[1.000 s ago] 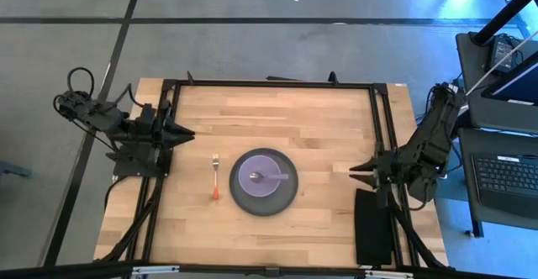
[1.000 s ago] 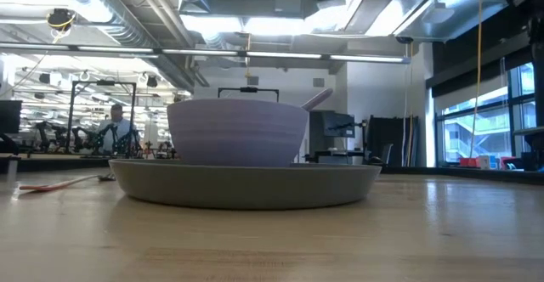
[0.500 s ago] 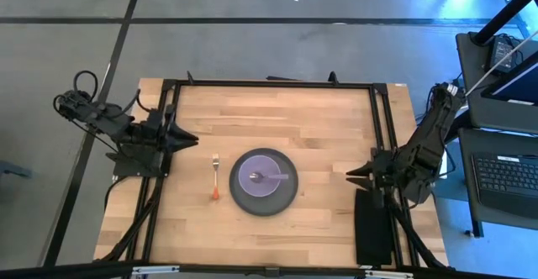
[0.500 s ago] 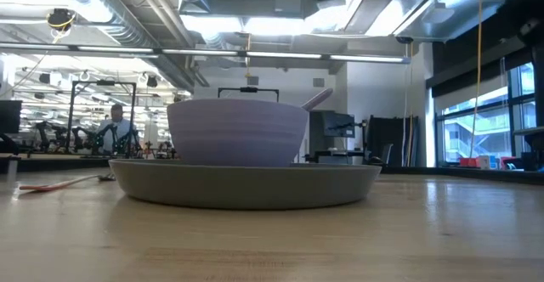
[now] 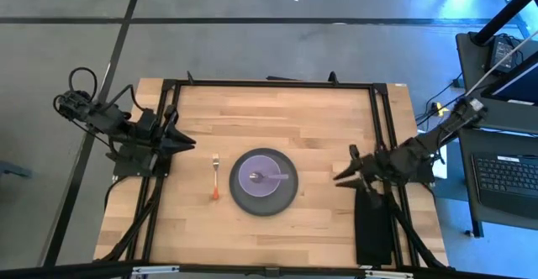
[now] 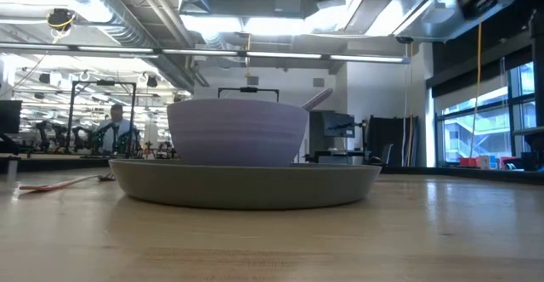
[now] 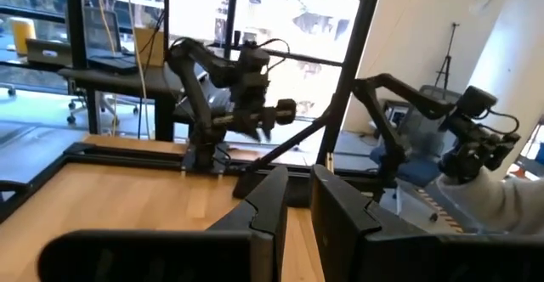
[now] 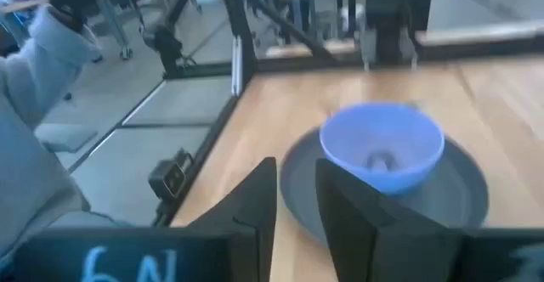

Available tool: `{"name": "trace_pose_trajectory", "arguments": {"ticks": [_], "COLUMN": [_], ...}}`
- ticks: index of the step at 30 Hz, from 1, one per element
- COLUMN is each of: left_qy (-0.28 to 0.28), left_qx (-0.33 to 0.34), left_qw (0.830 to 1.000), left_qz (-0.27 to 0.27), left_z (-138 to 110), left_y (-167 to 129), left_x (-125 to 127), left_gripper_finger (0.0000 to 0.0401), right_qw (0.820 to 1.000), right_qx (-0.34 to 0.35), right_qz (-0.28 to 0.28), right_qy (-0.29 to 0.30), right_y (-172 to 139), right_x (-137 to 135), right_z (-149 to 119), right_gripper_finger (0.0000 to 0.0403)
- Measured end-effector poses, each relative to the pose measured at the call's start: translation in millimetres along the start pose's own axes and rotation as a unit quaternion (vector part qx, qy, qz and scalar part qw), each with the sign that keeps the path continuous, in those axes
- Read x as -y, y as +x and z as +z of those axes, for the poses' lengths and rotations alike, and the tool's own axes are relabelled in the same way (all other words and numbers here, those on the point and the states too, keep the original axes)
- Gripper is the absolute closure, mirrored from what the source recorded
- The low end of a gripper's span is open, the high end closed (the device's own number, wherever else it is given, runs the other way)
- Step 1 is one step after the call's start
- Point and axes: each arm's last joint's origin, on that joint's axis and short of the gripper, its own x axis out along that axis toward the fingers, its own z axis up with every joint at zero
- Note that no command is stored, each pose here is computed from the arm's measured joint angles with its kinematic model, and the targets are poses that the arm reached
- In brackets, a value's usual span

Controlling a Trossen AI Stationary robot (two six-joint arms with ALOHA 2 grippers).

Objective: Set table place
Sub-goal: Return to Home Position

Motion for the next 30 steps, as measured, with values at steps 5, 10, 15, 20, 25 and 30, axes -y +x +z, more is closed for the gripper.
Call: {"name": "trace_pose_trajectory", "arguments": {"ticks": [5, 10, 15, 20, 25, 30], "left_qy": [0.010, 0.013, 0.014, -0.002, 0.005, 0.020], "left_qx": [-0.002, 0.001, 0.003, 0.018, 0.045, 0.065], "left_qw": [1.000, 1.000, 1.000, 1.000, 0.999, 0.998], "left_qz": [0.000, -0.001, -0.006, -0.012, -0.016, -0.002], "left_z": [0, 0, 1, 4, 7, -2], "left_y": [1, 0, -2, -16, -46, -66], "left_x": [0, 0, 0, -5, -17, -28], "left_gripper_finger": [0.0354, 0.0354, 0.0354, 0.0354, 0.0354, 0.0354], "right_qw": [1.000, 0.999, 0.998, 0.999, 1.000, 1.000], "right_qx": [-0.015, -0.001, 0.010, 0.008, 0.000, 0.019], "right_qz": [0.012, 0.029, 0.048, 0.036, 0.028, 0.008], "right_qy": [0.001, -0.022, -0.028, -0.004, -0.001, -0.023], "right_y": [9, 6, 2, 1, 2, 1], "right_x": [26, 45, 58, 66, 69, 76], "right_z": [5, 12, 17, 16, 9, 13], "right_gripper_finger": [0.0316, 0.0316, 0.0316, 0.0316, 0.0316, 0.0316]}}
